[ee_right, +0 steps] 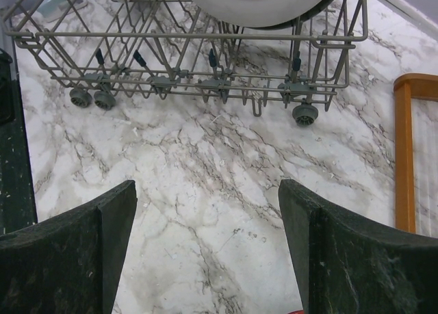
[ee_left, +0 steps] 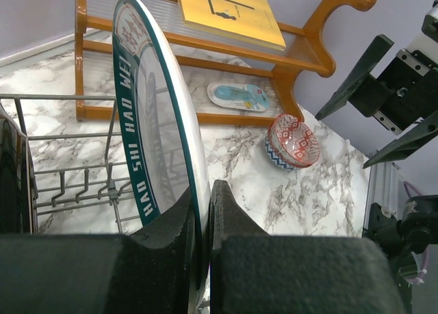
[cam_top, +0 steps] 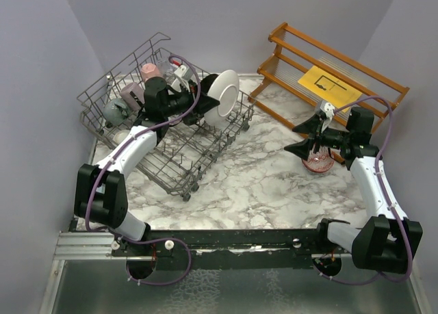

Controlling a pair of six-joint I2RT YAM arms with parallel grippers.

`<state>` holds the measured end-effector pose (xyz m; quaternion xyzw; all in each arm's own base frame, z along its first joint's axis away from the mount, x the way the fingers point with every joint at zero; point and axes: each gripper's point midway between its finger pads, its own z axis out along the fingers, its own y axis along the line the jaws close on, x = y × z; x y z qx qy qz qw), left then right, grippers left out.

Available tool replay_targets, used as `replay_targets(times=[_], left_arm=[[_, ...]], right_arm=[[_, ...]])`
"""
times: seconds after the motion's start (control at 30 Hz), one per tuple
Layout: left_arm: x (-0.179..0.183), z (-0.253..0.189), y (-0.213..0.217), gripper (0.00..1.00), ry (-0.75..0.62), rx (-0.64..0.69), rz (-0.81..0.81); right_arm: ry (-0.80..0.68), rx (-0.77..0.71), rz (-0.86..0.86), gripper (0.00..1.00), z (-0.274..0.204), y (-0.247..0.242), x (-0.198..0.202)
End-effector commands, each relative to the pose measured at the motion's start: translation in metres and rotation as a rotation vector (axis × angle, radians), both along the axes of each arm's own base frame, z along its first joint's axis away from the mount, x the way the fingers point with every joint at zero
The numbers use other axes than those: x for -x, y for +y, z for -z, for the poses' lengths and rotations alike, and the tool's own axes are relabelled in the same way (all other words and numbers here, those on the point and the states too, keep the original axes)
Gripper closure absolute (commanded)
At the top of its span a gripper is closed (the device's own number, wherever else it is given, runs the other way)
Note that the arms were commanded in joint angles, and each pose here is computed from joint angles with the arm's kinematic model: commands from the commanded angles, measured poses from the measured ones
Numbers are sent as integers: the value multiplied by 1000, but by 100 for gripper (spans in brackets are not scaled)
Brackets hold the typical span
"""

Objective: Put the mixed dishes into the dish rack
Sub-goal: Insert the plate into the dish rack.

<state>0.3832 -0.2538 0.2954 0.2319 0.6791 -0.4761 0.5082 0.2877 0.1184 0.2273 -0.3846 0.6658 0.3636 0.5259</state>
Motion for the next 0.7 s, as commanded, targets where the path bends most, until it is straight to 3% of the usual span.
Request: replay_targets(times=[0.0, 0.67], left_arm=[[-7, -6, 1, 100, -70, 3, -9], [-9, 35, 0, 100, -4, -72, 23]], right_arm=[[-24, 16, 12, 16, 0, -2, -2], [-19, 16, 13, 16, 2, -2, -3]])
